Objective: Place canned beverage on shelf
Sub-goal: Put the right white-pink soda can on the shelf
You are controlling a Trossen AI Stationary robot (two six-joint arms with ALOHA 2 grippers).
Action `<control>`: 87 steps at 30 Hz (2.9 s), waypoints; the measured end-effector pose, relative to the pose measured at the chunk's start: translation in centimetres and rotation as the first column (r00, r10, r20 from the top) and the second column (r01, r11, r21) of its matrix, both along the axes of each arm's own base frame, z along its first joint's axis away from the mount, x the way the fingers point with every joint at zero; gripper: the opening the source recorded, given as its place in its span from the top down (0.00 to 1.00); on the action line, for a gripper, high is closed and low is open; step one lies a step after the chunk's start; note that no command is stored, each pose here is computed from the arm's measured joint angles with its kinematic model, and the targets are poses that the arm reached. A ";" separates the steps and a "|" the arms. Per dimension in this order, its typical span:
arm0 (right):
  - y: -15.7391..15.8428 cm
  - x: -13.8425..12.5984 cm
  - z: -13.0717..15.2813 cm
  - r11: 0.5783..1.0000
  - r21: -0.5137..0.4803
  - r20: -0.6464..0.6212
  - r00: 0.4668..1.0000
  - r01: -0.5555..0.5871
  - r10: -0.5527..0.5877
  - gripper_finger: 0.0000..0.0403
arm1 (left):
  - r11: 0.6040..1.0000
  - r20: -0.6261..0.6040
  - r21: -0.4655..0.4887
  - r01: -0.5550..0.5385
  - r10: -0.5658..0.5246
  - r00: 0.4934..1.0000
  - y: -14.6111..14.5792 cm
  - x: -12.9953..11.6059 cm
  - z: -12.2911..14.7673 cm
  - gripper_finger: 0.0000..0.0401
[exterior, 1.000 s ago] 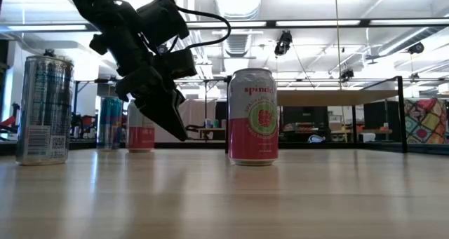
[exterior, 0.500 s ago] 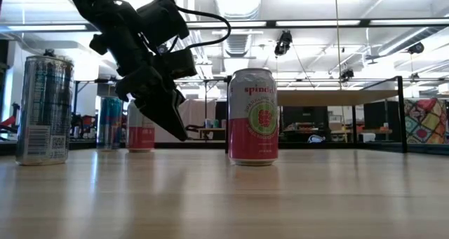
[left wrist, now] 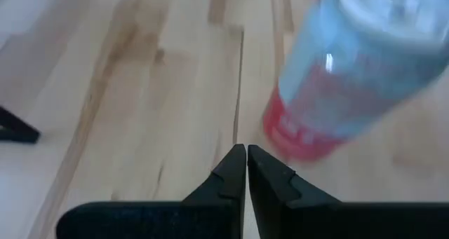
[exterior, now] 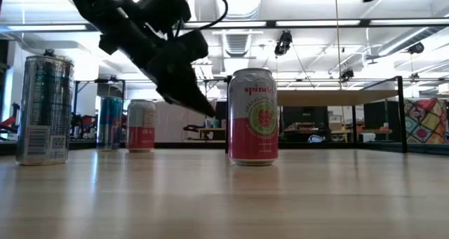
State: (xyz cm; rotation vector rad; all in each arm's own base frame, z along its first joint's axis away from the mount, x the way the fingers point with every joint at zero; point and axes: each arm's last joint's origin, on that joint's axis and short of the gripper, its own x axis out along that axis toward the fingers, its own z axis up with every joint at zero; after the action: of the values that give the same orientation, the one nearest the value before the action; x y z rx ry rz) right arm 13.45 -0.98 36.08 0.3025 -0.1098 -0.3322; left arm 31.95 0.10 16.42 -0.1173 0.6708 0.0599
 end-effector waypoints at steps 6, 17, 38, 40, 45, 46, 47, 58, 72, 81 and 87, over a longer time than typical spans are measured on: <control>0.2 3.9 -1.9 0.958 0.282 -0.033 0.997 -0.056 0.068 0.94 | 0.960 0.048 -0.236 -0.154 0.170 0.984 0.1 0.4 1.3 1.00; 0.1 8.4 -3.5 0.880 0.475 0.032 0.999 -0.023 0.009 0.94 | 0.949 0.140 -0.293 0.116 -0.077 0.987 -0.4 0.2 9.6 1.00; 1.4 10.2 -2.2 0.889 0.419 0.250 0.965 -0.182 0.080 0.94 | 0.959 0.495 -0.218 0.179 -0.050 0.867 -0.3 -11.8 15.2 1.00; 1.7 10.9 -2.4 0.904 0.374 0.254 0.960 -0.207 0.115 0.94 | 0.954 0.528 -0.235 0.185 -0.035 0.848 -0.3 -12.4 14.7 1.00; 2.1 12.5 -3.4 0.908 0.335 0.248 0.954 -0.250 0.171 0.94 | 0.935 0.679 -0.268 0.231 0.013 0.734 -0.3 -14.0 13.5 1.00; 1.9 12.7 -3.5 0.912 0.336 0.256 0.954 -0.238 0.154 0.94 | 0.935 0.696 -0.275 0.224 0.032 0.717 -0.3 -14.3 13.1 1.00; 1.8 12.9 -3.6 0.914 0.335 0.267 0.954 -0.228 0.141 0.94 | 0.936 0.708 -0.286 0.207 0.060 0.703 -0.2 -14.6 12.5 1.00; 1.0 11.4 -2.9 0.915 0.345 0.222 0.965 -0.209 0.136 0.93 | 0.927 0.704 -0.373 0.023 0.267 0.658 0.4 -15.2 10.2 0.98; 0.0 8.4 -4.7 0.840 0.541 -0.068 0.993 -0.044 0.096 0.49 | 0.931 0.559 -0.284 -0.231 0.357 0.748 1.0 -11.5 13.2 0.60; 0.4 6.8 -3.6 0.811 0.575 -0.438 0.877 0.104 0.198 0.44 | 0.925 0.451 -0.167 -0.340 0.379 0.808 1.3 -9.5 17.3 0.51; 1.2 6.2 -0.4 0.849 0.494 -0.678 0.694 0.187 0.242 0.44 | 0.929 0.449 -0.138 -0.343 0.367 0.815 1.3 -10.4 18.1 0.51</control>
State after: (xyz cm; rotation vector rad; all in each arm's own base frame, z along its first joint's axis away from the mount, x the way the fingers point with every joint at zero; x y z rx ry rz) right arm 19.66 0.26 35.69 0.7089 0.8044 -0.4290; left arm 21.56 1.42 34.56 -0.2969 0.1542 0.3667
